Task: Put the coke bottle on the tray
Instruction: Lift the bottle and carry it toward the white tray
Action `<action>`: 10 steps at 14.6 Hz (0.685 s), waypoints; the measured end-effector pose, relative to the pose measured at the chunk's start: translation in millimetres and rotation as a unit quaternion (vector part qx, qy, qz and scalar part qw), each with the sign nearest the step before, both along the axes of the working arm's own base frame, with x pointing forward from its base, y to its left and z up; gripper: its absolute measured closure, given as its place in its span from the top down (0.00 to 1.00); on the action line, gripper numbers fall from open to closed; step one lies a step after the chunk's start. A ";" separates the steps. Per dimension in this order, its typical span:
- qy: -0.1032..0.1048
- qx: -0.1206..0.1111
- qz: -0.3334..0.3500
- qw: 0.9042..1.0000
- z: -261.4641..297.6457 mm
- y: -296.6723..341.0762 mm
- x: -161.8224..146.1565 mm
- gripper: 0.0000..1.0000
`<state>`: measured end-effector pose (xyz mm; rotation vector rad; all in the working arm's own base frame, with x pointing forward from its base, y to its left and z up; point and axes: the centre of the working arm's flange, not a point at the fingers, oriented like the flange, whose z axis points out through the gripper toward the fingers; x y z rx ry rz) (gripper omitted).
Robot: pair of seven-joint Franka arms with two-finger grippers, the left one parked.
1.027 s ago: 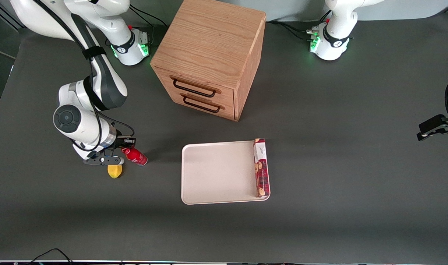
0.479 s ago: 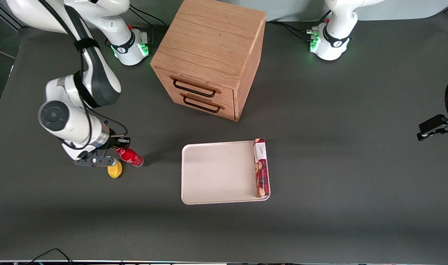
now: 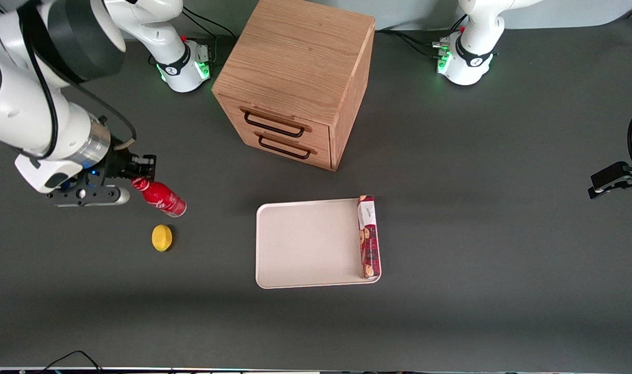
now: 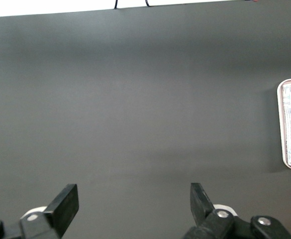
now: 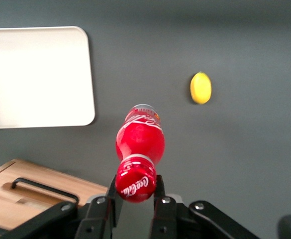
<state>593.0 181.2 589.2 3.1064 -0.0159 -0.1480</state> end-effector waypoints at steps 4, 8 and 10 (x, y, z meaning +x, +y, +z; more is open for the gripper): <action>0.014 0.014 -0.050 0.999 -11.2 78.7 -12.0 0.28; 0.024 0.026 -0.112 0.993 -62.1 142.4 -1.4 0.28; 0.015 0.026 -0.133 0.991 -99.0 164.7 10.5 0.28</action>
